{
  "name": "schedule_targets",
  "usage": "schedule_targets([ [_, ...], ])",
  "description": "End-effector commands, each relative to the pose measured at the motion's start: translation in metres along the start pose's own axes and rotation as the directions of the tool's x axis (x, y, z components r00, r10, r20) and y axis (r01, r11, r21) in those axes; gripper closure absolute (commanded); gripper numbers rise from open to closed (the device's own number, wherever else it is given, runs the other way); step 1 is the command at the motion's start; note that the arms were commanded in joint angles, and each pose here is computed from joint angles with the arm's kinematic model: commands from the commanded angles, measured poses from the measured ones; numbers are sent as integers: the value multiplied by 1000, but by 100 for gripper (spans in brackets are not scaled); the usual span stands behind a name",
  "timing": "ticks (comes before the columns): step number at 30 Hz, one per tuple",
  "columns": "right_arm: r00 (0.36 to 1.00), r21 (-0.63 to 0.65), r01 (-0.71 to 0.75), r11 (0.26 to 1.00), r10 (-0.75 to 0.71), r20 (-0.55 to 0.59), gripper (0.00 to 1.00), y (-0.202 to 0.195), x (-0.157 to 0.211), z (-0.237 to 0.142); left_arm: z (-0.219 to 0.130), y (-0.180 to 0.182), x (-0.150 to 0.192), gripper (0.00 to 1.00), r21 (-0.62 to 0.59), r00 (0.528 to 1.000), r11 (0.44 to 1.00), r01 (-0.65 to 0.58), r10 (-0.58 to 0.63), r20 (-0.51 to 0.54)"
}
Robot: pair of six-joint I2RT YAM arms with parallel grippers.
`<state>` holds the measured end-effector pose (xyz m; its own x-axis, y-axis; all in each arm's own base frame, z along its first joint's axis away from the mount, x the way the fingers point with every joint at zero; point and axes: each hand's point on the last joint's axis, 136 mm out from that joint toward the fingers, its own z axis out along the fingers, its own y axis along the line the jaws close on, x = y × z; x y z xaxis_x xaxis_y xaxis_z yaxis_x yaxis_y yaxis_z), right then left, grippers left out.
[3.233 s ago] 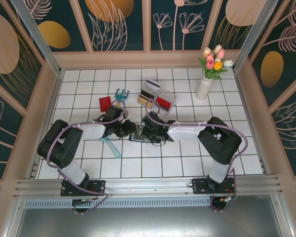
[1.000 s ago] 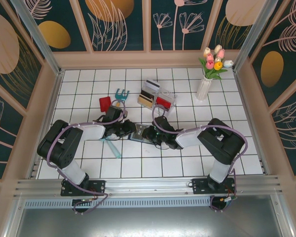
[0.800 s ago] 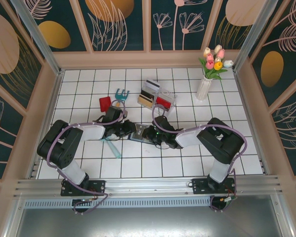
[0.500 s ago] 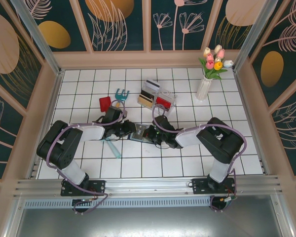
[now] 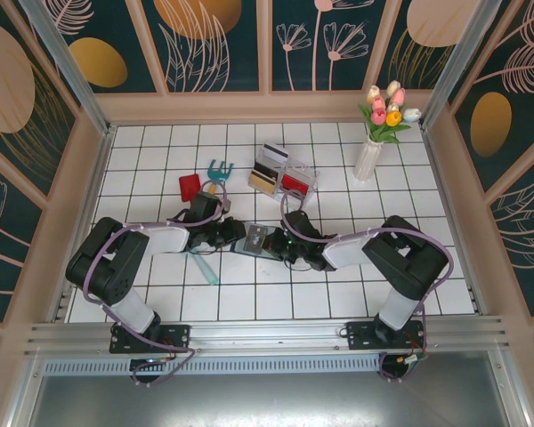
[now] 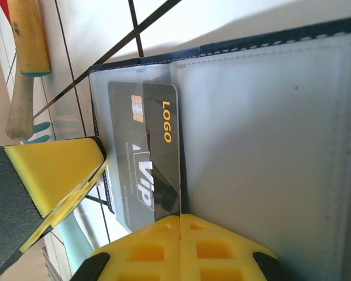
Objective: Take the credit cards out of the card holder
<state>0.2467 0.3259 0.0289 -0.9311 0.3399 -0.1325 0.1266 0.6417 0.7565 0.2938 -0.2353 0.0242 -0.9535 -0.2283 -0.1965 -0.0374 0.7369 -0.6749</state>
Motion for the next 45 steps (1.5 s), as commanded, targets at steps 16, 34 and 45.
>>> schedule_targets([
  [16,999,94,-25,995,27,-24,78,-17,0,10,2,31,30,77,-114,994,993,13,-25,-106],
  [34,999,88,-34,996,34,6,96,-21,-5,0,1,32,28,77,-125,995,992,21,-33,-96],
  [45,999,92,36,995,-34,-25,100,-22,-3,-28,-5,15,13,76,-100,998,995,9,-15,-60],
])
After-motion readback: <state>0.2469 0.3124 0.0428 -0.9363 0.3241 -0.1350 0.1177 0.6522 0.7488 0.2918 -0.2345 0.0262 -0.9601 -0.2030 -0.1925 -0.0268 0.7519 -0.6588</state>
